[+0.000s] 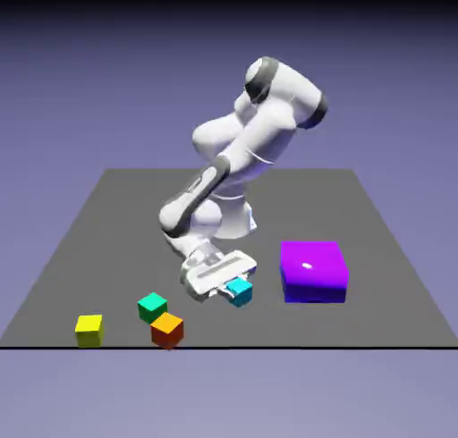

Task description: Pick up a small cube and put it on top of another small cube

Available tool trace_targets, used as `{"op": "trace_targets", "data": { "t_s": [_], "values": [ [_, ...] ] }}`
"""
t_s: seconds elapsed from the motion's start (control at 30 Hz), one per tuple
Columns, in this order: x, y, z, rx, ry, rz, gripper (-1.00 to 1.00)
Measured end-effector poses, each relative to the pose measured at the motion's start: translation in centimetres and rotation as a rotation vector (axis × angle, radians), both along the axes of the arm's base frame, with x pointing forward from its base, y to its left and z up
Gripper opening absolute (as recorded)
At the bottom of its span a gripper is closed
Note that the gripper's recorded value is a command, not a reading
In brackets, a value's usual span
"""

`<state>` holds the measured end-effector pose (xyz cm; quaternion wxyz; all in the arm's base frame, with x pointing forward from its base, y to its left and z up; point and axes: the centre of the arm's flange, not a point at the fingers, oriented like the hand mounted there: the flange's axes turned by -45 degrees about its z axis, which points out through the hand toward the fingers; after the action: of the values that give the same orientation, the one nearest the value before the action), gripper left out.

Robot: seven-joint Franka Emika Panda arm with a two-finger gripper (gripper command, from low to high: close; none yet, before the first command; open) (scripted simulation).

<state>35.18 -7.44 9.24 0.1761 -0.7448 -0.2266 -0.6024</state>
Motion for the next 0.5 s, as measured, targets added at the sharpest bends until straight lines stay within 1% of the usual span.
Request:
{"op": "trace_targets", "data": {
  "t_s": [0.2, 0.4, 0.43, 0.5],
  "values": [
    [-1.9, -6.6, 1.7, 0.001, 0.0, -0.278, -1.0],
    [-5.1, -12.4, 3.4, 0.01, 0.007, -0.537, -1.0],
    [-5.1, -12.4, 3.4, 0.01, 0.007, -0.537, -1.0],
    [-2.6, -12.5, 2.0, 0.004, 0.007, -0.537, -1.0]
  ]
}}
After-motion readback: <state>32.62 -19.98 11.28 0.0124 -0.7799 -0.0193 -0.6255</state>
